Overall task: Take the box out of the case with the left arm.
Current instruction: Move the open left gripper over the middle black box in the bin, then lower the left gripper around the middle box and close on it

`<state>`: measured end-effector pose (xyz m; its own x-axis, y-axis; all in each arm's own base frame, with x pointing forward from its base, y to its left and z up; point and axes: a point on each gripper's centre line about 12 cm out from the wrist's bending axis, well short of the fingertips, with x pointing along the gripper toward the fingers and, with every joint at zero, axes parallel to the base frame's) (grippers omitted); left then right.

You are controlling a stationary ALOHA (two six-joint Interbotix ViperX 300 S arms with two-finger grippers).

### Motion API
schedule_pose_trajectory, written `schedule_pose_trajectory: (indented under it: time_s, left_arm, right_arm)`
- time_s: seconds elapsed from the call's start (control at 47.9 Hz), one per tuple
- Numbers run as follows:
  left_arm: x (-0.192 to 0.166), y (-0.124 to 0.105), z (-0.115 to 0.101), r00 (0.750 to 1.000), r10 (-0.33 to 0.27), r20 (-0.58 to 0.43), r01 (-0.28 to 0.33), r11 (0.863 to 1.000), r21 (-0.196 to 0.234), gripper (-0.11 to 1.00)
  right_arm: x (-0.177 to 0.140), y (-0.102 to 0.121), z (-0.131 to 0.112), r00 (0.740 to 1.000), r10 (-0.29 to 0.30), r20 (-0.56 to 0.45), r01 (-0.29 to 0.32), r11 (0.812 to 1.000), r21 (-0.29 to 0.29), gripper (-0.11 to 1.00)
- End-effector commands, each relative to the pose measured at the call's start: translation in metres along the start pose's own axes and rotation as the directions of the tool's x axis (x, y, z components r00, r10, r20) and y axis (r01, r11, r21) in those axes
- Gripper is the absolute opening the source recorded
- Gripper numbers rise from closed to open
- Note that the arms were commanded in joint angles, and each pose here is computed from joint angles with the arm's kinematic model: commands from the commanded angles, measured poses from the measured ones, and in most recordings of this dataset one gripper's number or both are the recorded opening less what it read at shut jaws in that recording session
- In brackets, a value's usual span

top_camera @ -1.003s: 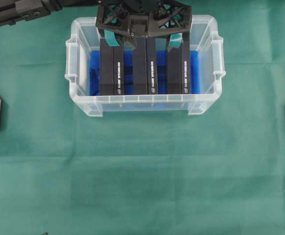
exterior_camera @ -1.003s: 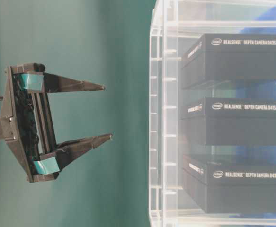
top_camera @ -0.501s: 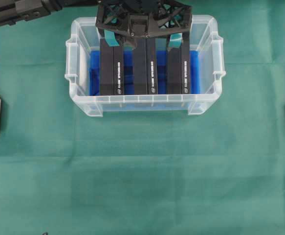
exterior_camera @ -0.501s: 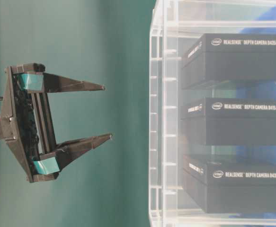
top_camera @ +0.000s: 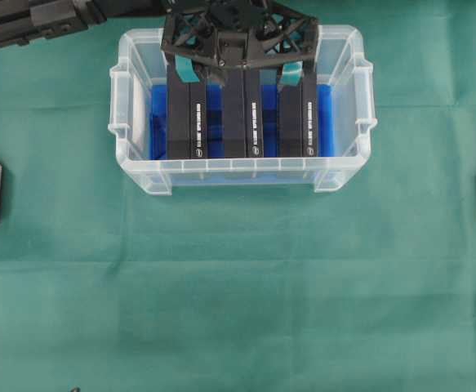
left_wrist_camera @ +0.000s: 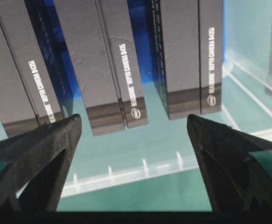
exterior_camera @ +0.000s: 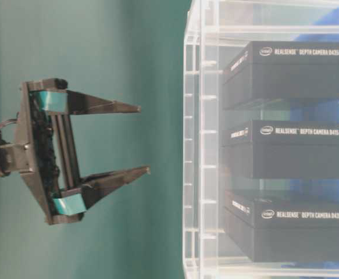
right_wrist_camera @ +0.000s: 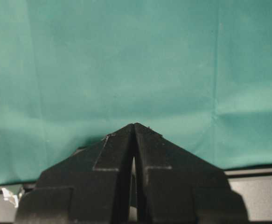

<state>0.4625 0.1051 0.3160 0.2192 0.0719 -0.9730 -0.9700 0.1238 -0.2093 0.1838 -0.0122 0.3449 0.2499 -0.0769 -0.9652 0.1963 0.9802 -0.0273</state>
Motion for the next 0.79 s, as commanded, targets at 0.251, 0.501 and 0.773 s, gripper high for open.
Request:
schedule_pose_trajectory:
  time_s: [0.251, 0.501, 0.773]
  left_arm:
    - [0.025, 0.008, -0.002, 1.000, 0.001, 0.006, -0.001, 1.000, 0.004, 0.97]
    - [0.054, 0.016, -0.005, 1.000, 0.004, 0.006, -0.004, 1.000, 0.004, 0.97]
    - [0.067, 0.017, -0.003, 1.000, -0.019, 0.015, 0.019, 1.000, -0.001, 0.97]
  right_arm:
    - [-0.007, -0.001, 0.002, 1.000, 0.002, 0.024, -0.002, 1.000, 0.005, 0.01]
    - [-0.007, -0.001, 0.002, 1.000, 0.000, 0.023, 0.000, 1.000, 0.005, 0.01]
    - [-0.007, -0.001, 0.002, 1.000, 0.001, 0.025, -0.001, 1.000, 0.005, 0.01]
